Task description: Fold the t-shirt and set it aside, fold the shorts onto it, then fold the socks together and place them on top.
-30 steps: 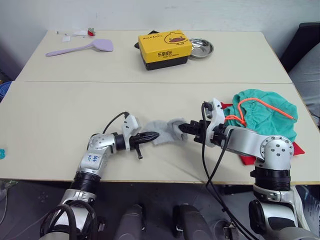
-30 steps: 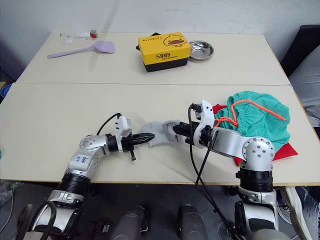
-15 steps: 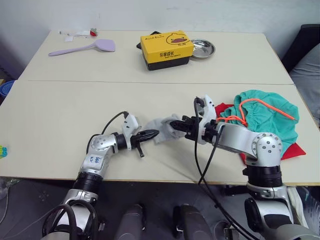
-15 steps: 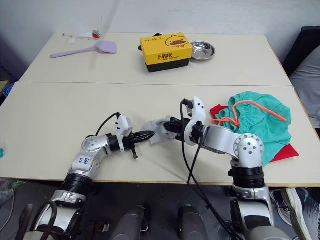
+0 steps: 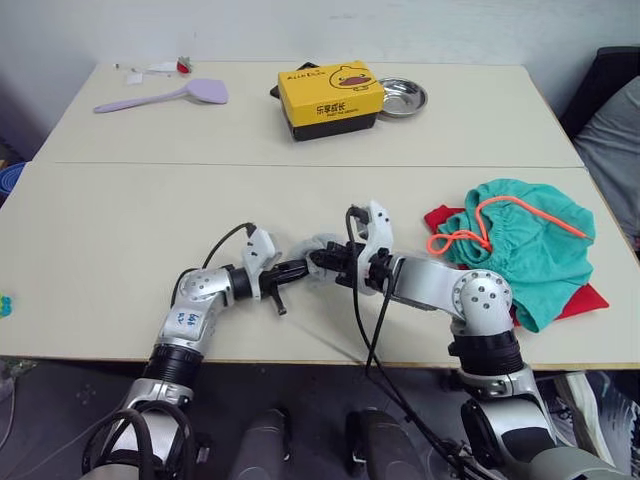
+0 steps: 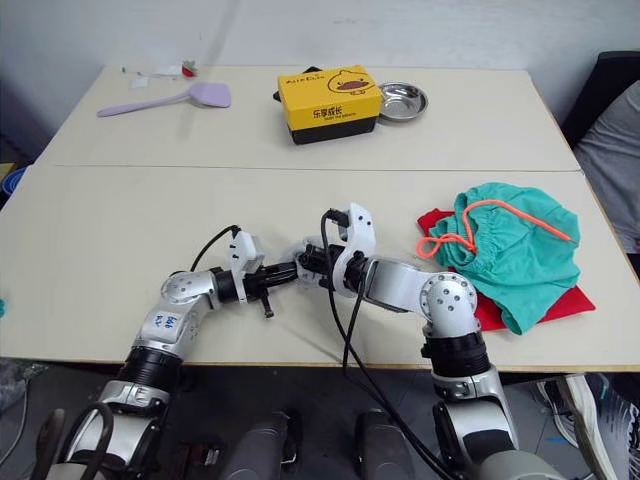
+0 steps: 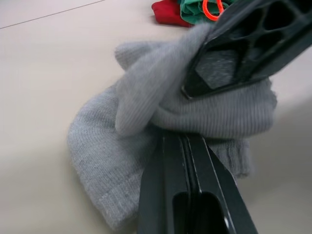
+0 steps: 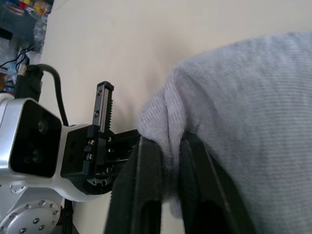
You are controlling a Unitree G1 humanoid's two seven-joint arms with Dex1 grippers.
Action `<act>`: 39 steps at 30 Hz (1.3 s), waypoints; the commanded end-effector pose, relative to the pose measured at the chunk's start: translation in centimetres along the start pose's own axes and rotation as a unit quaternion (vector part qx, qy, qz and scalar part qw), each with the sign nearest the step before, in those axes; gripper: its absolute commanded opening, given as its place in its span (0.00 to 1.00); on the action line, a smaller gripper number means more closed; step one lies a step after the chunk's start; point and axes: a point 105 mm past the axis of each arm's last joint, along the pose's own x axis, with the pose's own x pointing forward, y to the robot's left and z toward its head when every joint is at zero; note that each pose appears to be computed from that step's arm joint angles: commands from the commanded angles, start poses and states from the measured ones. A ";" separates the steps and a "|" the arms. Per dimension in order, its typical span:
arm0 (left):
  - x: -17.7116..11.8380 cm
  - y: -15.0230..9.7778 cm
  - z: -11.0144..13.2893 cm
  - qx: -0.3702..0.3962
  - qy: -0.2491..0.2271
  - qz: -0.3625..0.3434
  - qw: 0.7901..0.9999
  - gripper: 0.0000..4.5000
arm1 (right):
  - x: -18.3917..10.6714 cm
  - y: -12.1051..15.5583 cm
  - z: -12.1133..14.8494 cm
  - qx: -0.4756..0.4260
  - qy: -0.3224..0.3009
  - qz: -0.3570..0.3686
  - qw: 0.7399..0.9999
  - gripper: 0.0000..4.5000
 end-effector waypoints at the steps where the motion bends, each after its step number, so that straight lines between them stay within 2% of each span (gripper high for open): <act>1: -1.7 0.1 -1.5 -0.021 0.026 0.010 0.999 0.00 | -1.0 1.5 0.9 -0.067 -0.012 0.060 0.996 0.46; 6: -3.6 0.6 -0.8 -0.019 0.024 0.015 0.999 0.00 | -3.2 2.5 1.4 -0.118 0.002 0.149 0.982 0.82; 11: -5.3 0.9 -0.5 -0.019 0.031 0.018 0.999 0.00 | -5.7 4.4 2.2 -0.144 -0.004 0.249 0.958 0.82; 14: -6.7 0.9 0.4 -0.022 0.017 0.018 0.999 0.00 | -7.0 4.2 3.4 -0.150 -0.038 0.271 0.950 0.82; 16: -7.5 1.0 1.2 -0.022 0.006 0.019 1.000 0.00 | -7.3 3.5 4.6 -0.156 -0.074 0.260 0.950 0.82; 19: -8.4 0.9 3.0 -0.027 -0.027 0.010 0.999 0.00 | -6.8 1.7 5.6 -0.221 -0.118 0.210 0.945 0.69; 22: -7.6 0.6 6.1 -0.026 -0.069 -0.019 0.997 0.00 | -5.4 0.1 5.6 -0.311 -0.150 0.159 0.925 0.46; 25: -5.3 -0.1 8.0 -0.012 -0.087 -0.053 0.995 0.00 | -3.5 -1.1 3.8 -0.395 -0.138 0.140 0.898 0.23; 27: -2.6 -1.0 8.1 0.003 -0.080 -0.078 0.994 0.00 | -2.2 -1.9 2.3 -0.444 -0.121 0.125 0.879 0.05; 28: -1.8 -1.3 8.1 0.007 -0.078 -0.086 0.993 0.00 | -1.8 -2.1 2.0 -0.458 -0.118 0.119 0.873 0.00; 33: 0.9 -2.3 6.9 0.006 -0.070 -0.105 0.992 0.00 | -0.3 -3.4 1.8 -0.444 -0.116 0.077 0.885 0.00; 39: 2.8 -0.4 3.5 0.010 -0.031 -0.026 0.999 0.00 | 0.7 -3.3 0.2 -0.440 -0.098 0.081 0.889 0.00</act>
